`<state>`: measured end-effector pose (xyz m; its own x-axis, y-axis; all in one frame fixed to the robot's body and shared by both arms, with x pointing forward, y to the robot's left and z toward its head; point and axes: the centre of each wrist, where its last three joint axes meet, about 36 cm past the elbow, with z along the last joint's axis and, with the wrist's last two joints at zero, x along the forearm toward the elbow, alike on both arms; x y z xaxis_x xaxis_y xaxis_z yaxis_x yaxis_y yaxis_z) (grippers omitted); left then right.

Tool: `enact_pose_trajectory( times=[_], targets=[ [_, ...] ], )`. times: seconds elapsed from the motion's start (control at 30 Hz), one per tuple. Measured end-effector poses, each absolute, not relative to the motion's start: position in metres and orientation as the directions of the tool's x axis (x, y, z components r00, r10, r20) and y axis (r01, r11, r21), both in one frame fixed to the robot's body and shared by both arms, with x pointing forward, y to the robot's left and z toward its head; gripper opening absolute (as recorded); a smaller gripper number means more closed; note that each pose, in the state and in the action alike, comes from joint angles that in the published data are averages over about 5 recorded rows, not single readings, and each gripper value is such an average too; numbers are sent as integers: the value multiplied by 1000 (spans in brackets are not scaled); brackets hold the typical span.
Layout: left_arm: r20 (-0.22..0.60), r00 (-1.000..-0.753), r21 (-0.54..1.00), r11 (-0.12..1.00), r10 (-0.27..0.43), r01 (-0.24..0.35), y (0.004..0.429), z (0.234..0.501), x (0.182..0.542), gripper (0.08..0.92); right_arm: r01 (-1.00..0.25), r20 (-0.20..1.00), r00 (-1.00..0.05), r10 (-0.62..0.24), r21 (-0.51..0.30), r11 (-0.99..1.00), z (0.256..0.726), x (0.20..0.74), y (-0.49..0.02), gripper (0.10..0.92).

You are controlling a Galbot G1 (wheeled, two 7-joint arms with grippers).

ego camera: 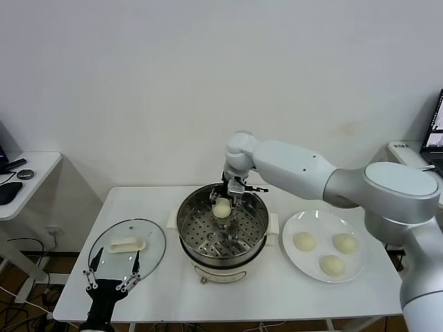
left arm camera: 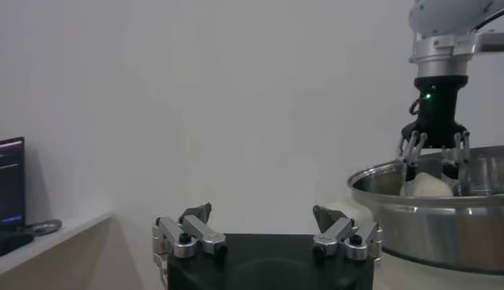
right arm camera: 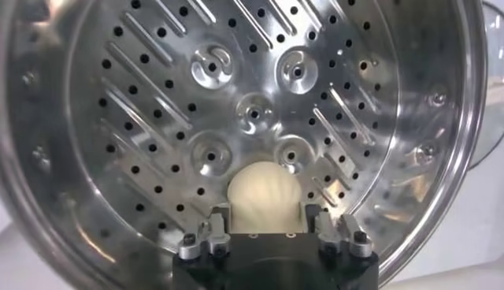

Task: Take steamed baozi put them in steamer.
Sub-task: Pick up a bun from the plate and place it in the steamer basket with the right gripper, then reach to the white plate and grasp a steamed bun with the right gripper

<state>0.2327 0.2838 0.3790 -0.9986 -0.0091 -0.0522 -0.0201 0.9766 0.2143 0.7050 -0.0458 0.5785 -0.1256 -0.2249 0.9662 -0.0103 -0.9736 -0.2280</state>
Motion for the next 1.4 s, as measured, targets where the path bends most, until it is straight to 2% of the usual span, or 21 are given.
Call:
enact_pose_trajectory(
  times=[0.13, 0.3, 0.5, 0.73, 1.03, 1.2, 1.4],
  targets=[
    [-53, -999, 214, 977, -9, -21, 283, 380, 232, 823, -18, 962, -126, -241, -245, -969, 587, 705, -48, 798],
    [-58, -998, 214, 977, -6, -18, 283, 381, 233, 823, -83, 953, -152, -261, -276, -958, 617, 698, -56, 822],
    [-69, -998, 204, 979, -6, -20, 282, 386, 237, 823, -307, 937, -226, -268, -330, -893, 663, 679, -91, 823],
    [-64, -998, 204, 978, -22, -34, 284, 388, 242, 823, -598, 938, -283, -201, -337, -728, 688, 650, -159, 823],
    [-51, -998, 227, 973, -31, -42, 288, 384, 247, 823, -835, 949, -282, -139, -314, -451, 661, 624, -268, 823],
    [-45, -998, 240, 970, -31, -41, 288, 381, 248, 823, -894, 958, -268, -108, -288, -343, 626, 612, -309, 823],
    [-43, -999, 249, 968, -33, -43, 287, 380, 248, 823, -927, 964, -251, -87, -265, -266, 584, 604, -334, 823]
  ],
)
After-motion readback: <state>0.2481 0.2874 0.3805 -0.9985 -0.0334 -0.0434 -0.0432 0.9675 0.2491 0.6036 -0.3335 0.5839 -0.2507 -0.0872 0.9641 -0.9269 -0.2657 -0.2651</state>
